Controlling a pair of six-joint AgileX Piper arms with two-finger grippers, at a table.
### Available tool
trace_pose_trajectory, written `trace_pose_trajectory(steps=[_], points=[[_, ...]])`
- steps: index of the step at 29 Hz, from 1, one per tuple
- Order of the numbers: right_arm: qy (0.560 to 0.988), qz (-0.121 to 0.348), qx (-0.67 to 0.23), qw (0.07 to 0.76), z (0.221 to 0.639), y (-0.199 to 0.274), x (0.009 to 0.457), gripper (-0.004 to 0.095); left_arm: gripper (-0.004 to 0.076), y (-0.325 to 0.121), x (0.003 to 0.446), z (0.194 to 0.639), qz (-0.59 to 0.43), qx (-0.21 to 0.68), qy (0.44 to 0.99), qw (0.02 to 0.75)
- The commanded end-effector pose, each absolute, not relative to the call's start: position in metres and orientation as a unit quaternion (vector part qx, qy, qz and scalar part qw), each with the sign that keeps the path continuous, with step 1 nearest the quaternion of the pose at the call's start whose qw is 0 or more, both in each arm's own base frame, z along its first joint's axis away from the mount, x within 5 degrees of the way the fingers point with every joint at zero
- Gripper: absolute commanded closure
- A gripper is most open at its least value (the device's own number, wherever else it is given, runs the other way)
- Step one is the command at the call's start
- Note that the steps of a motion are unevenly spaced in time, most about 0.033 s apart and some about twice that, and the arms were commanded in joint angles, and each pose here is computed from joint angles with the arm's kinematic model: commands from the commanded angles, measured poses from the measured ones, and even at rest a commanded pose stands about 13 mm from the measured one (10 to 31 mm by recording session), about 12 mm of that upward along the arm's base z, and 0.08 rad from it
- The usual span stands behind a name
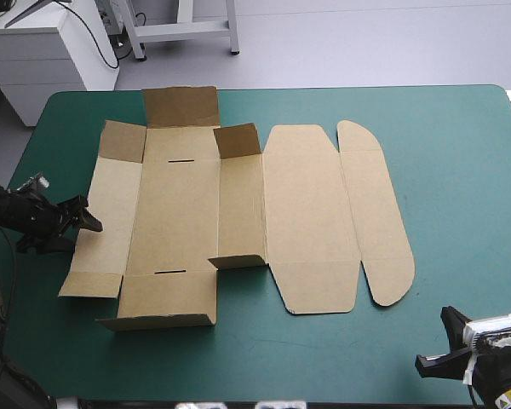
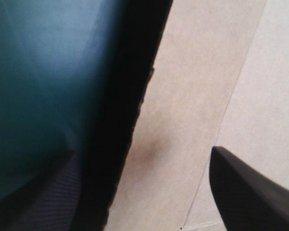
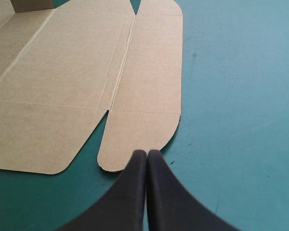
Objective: Fold the box
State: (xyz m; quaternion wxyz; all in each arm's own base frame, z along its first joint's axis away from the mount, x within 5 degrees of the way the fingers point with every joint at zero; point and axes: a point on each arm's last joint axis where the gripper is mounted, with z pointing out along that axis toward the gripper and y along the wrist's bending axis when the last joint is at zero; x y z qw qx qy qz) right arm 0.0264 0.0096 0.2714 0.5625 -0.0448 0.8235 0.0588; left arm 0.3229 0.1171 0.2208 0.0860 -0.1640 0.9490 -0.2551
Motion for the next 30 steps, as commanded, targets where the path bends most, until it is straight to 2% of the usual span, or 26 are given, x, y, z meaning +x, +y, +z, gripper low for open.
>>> trace_pose_trajectory(steps=[1,4,11,14,16,18,20,21,30], points=[[0.798,0.056,-0.044,0.598,0.286,0.009,0.028,0.0928,0.0192,0.105,0.327,0.242,-0.285,-0.158,0.938,0.116],[0.798,0.056,-0.044,0.598,0.286,0.009,0.028,0.0928,0.0192,0.075,0.336,0.236,-0.358,-0.133,0.916,0.122],[0.798,0.056,-0.044,0.598,0.286,0.009,0.028,0.0928,0.0206,0.04,0.339,0.232,-0.388,-0.086,0.913,0.095],[0.798,0.056,-0.044,0.598,0.286,0.009,0.028,0.0928,0.0271,0.039,0.339,0.242,-0.399,-0.068,0.91,0.09],[0.798,0.056,-0.044,0.598,0.286,0.009,0.028,0.0928,0.0362,0.04,0.339,0.248,-0.388,-0.059,0.915,0.098],[0.798,0.056,-0.044,0.598,0.286,0.009,0.028,0.0928,0.0497,0.041,0.335,0.253,-0.367,-0.05,0.924,0.098],[0.798,0.056,-0.044,0.598,0.286,0.009,0.028,0.0928,0.0673,0.045,0.332,0.256,-0.353,-0.054,0.929,0.097],[0.798,0.056,-0.044,0.598,0.286,0.009,0.028,0.0928,0.073,0.045,0.33,0.256,-0.344,-0.049,0.933,0.096],[0.798,0.056,-0.044,0.598,0.286,0.009,0.028,0.0928,0.0732,0.048,0.327,0.256,-0.318,-0.041,0.943,0.087]])
